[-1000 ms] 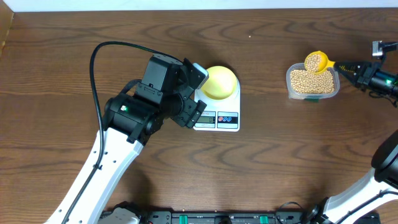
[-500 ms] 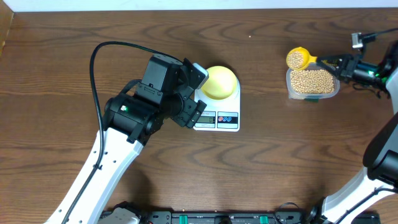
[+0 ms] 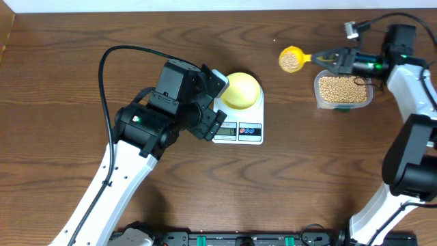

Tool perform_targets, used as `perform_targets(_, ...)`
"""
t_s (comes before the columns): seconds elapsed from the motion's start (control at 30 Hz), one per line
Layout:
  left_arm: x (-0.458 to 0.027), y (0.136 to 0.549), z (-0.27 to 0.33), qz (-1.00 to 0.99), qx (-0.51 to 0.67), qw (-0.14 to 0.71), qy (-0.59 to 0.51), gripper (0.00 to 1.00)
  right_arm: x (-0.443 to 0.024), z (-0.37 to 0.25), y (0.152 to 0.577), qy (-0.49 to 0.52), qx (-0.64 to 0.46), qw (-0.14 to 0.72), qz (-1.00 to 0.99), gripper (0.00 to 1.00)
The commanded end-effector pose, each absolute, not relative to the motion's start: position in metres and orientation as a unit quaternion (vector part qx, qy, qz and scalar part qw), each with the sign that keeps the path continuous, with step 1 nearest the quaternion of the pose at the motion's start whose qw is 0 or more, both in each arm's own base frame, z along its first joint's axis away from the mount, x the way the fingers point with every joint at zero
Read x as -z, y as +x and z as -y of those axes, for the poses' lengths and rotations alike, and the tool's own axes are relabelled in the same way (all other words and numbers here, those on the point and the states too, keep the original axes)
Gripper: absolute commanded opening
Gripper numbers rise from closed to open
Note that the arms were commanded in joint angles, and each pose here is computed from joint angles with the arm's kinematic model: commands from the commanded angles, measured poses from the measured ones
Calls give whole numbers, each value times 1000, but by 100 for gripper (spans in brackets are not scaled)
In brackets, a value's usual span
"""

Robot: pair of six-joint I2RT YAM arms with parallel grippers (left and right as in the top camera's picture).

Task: Scoop item into bowl and weigh 50g on scale
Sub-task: 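Lift the filled scoop and carry it left toward the yellow bowl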

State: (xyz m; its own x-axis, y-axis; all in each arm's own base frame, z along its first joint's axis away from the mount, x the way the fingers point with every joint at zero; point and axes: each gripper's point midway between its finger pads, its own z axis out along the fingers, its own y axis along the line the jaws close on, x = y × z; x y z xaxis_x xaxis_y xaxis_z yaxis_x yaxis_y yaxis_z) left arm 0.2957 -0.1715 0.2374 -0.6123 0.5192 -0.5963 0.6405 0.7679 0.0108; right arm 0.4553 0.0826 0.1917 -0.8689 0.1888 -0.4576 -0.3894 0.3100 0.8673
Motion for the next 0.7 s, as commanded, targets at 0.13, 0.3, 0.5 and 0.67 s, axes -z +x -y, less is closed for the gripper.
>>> perform_targets(0.13, -241, 296, 172, -889, 106, 300, 328, 81, -194, -134, 450, -113, -600, 225, -760, 1)
perform_targets(0.3, -240, 296, 172, -889, 106, 300, 328, 81, -185, -155, 450, -126, -579, 220, -775, 1)
perform_targets(0.5, -240, 296, 172, -889, 106, 300, 328, 81, -179, -174, 448, -140, -565, 215, -784, 1)
perform_targets(0.67, -241, 296, 172, -889, 106, 300, 328, 81, -176, -179, 448, -158, -550, 226, -788, 1)
